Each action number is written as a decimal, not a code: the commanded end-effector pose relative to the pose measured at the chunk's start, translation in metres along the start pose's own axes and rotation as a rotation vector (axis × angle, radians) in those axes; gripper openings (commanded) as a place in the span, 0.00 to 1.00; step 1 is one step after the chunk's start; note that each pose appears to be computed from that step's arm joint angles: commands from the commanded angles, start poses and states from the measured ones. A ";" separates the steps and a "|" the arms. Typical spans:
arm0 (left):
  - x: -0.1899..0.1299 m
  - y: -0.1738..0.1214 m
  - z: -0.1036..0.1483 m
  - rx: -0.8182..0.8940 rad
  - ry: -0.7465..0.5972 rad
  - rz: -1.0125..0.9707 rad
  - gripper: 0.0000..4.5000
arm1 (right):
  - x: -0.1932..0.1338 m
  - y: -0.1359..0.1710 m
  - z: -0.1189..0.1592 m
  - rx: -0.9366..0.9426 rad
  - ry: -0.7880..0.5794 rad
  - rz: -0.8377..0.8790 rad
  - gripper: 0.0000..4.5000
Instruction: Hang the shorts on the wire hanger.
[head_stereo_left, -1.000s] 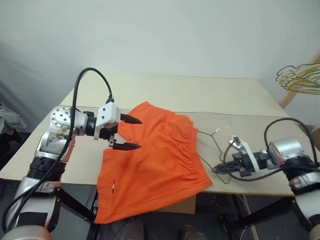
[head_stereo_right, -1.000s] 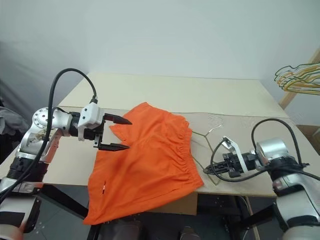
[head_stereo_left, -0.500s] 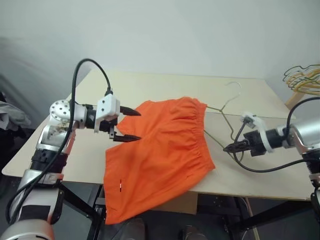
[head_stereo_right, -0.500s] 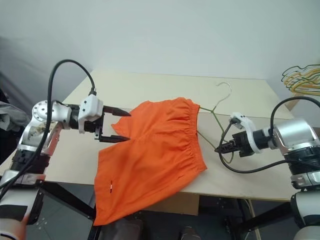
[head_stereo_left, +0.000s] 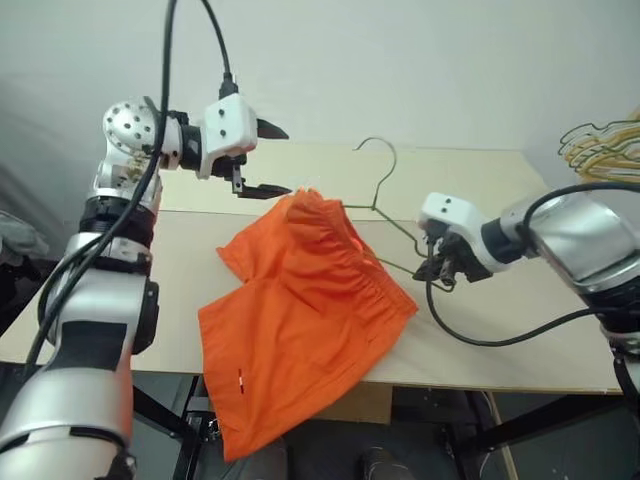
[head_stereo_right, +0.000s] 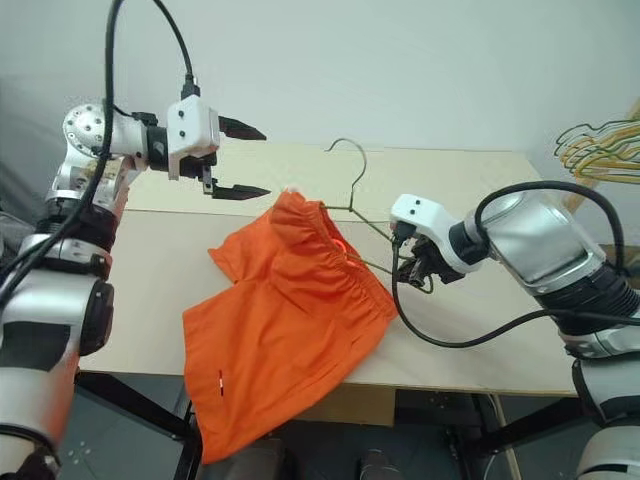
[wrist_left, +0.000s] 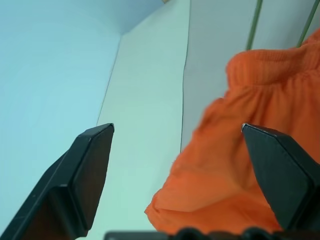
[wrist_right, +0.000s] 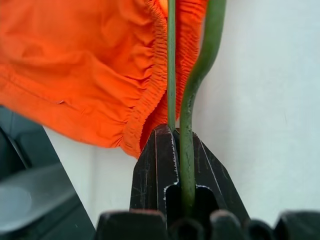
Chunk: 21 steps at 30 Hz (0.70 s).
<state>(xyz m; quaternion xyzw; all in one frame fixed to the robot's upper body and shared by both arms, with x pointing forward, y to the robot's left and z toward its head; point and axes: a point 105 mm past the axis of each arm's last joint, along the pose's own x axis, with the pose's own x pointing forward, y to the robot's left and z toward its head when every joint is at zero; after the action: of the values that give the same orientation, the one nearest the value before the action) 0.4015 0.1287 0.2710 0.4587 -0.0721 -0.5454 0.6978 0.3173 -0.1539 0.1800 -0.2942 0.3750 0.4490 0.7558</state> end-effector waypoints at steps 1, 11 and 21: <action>0.004 -0.005 0.005 0.081 0.038 -0.115 0.99 | -0.012 0.000 0.016 -0.094 -0.012 -0.025 0.00; 0.036 -0.037 -0.003 0.088 0.075 -0.334 0.99 | -0.011 0.000 0.023 -0.144 0.021 -0.010 0.00; 0.053 -0.045 -0.023 0.031 0.178 -0.312 0.79 | -0.016 0.005 0.027 -0.144 0.003 0.018 0.00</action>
<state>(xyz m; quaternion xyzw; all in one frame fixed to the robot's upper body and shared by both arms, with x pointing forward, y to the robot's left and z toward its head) 0.4030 0.1014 0.1944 0.5172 0.0652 -0.6089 0.5979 0.3149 -0.1425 0.1887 -0.3344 0.3732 0.4787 0.7209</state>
